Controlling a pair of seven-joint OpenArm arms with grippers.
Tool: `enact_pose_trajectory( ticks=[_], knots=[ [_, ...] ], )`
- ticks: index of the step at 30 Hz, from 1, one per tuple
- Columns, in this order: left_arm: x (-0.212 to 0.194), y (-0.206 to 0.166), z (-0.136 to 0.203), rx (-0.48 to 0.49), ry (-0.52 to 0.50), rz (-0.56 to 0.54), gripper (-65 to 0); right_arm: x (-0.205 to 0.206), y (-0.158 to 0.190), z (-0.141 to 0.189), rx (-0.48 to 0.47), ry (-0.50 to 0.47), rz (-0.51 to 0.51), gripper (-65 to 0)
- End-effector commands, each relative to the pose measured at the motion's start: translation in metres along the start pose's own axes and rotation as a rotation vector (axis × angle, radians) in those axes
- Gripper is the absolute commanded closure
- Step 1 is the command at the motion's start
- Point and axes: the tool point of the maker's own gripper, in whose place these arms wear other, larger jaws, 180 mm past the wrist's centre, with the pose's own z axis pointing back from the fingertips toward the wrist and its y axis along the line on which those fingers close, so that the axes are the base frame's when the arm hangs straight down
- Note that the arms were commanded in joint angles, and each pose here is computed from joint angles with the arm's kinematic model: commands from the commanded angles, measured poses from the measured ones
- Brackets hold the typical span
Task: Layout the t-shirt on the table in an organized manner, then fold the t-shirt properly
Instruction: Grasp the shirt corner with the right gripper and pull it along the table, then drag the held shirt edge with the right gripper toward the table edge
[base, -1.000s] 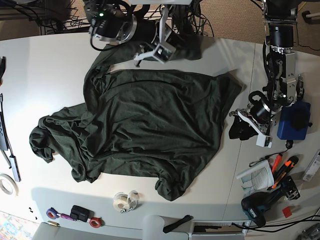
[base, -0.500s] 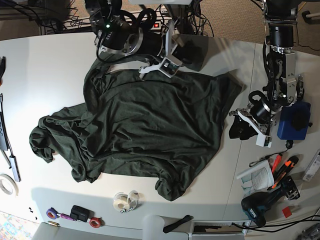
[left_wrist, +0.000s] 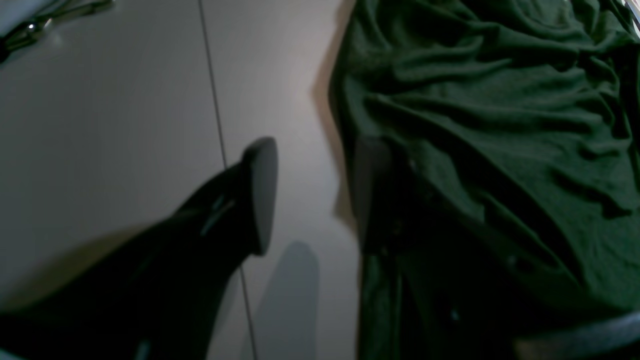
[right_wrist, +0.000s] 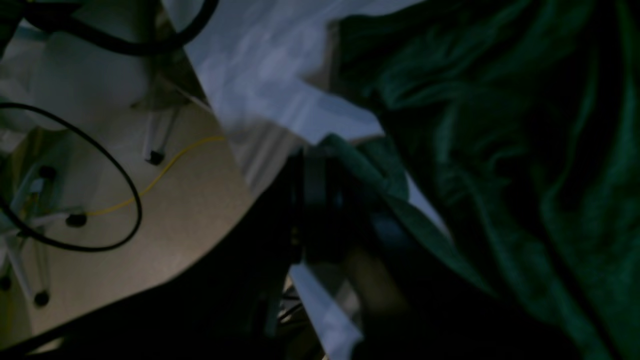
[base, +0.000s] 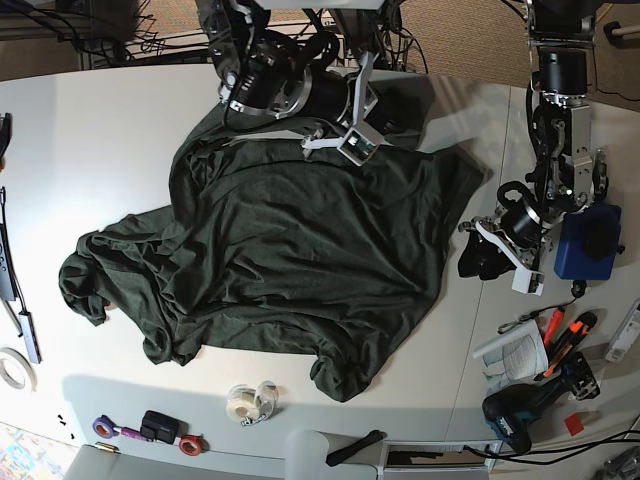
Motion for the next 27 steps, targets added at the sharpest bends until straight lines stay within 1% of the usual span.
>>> enact_pose_trajectory(
  ticks=[1, 10, 11, 13, 14, 15, 21, 23, 24, 27],
  knots=[
    [0.022, 0.001, 0.002, -0.007, -0.059, -0.017, -26.0, 0.014, 0.006, -0.001, 0.029, -0.057, 0.006, 0.0],
    [0.022, 0.001, 0.002, -0.007, -0.059, -0.017, -26.0, 0.011, 0.030, -0.015, 0.112, -0.049, 0.025, 0.0],
    [0.022, 0.001, 0.002, -0.007, -0.059, -0.017, -26.0, 0.012, 0.030, -0.015, 0.113, -0.050, 0.030, -2.8],
    [0.022, 0.001, 0.002, -0.007, -0.059, -0.017, -26.0, 0.016, 0.028, -0.015, 0.109, -0.059, 0.040, -14.4],
    [0.022, 0.001, 0.002, -0.007, -0.058, -0.017, -26.0, 0.018, 0.026, -0.015, 0.107, -0.064, 0.046, -18.9],
    [0.022, 0.001, 0.002, -0.007, -0.059, -0.017, -26.0, 0.021, 0.024, -0.015, 0.103, -0.068, 0.054, -21.4],
    [0.022, 0.001, 0.002, -0.007, -0.059, -0.017, -26.0, 0.036, 0.014, -0.015, 0.084, -0.095, 0.088, -21.9],
    [0.022, 0.001, 0.002, -0.007, -0.059, -0.017, -26.0, 0.038, 0.003, -0.014, 0.048, -0.085, 0.117, -21.9],
    [0.022, 0.001, 0.002, -0.007, -0.059, -0.017, -26.0, 0.038, -0.008, -0.014, 0.004, -0.067, 0.140, -21.9],
    [0.022, 0.001, 0.002, -0.008, -0.059, -0.017, -26.0, 0.040, -0.062, -0.003, -0.210, -0.026, 0.138, -21.9]
  ],
)
